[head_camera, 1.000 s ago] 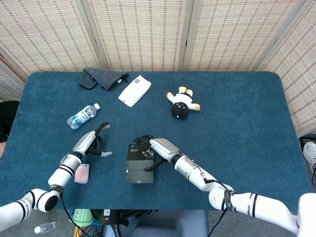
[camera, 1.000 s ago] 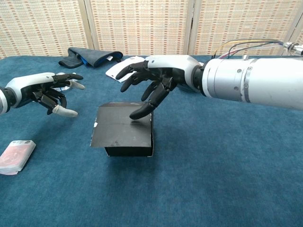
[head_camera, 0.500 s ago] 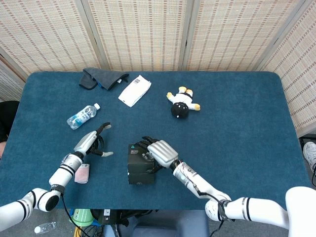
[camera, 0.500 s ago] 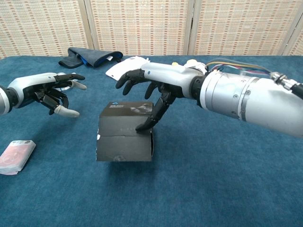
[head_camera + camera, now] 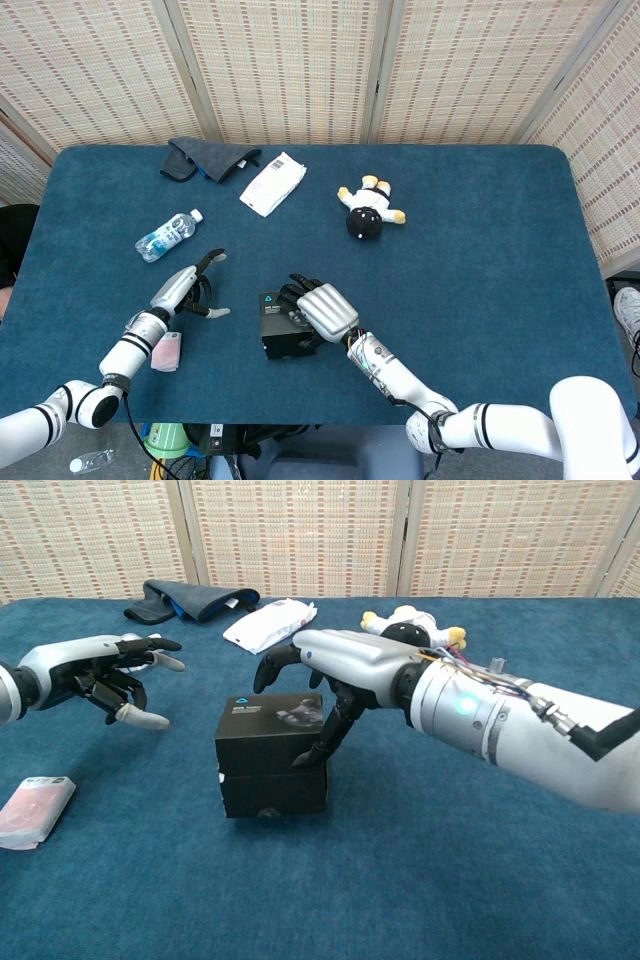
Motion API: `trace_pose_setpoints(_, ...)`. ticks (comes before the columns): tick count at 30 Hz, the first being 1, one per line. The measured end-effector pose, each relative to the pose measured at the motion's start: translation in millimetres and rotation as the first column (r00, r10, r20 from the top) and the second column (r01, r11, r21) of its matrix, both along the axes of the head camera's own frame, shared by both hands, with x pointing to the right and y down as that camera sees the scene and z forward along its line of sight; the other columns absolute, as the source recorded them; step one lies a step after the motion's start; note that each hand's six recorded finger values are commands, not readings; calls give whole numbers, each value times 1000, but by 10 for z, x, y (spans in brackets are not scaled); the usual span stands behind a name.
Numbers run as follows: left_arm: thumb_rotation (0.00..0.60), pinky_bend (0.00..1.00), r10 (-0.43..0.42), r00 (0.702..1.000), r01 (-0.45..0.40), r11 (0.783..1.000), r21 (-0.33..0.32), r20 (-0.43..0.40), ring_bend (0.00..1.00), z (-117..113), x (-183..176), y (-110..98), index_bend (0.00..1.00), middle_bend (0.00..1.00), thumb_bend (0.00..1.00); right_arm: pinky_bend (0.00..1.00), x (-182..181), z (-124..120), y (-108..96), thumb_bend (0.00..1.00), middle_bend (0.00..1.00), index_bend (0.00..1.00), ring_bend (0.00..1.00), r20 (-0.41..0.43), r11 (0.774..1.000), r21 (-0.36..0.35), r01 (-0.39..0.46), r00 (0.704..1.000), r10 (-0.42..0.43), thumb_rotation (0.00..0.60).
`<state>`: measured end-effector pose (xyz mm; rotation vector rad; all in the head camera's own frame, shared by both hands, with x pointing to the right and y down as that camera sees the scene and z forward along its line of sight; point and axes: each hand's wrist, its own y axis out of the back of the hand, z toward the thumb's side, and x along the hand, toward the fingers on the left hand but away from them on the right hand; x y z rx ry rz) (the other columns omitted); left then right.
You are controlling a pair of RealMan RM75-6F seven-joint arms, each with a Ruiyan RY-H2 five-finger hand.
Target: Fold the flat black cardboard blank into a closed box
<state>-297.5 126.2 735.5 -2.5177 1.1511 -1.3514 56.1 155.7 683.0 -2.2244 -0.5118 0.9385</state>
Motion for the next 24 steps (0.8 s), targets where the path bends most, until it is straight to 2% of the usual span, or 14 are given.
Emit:
trace_pose_setpoints(7,600,705,-4,1000,4,1000,-5,-7,564,5,0,-2,0,116,105,243,2,42,9,8,216,343,120,-21,997,69,22,1000,-21,600)
trace_pose_setpoints(11,600,704,-9,1000,9,1000,3,-11,564,1,-2,-22,0,115,105,243,14,80,2,59,226,378,123,-33,993,117,34,999,-30,600)
trace_pose_setpoints(24,600,700,-14,1000,14,996,89,-6,564,-98,-52,-150,0,113,105,243,4,183,7,153,258,448,139,-50,979,198,58,998,-49,600)
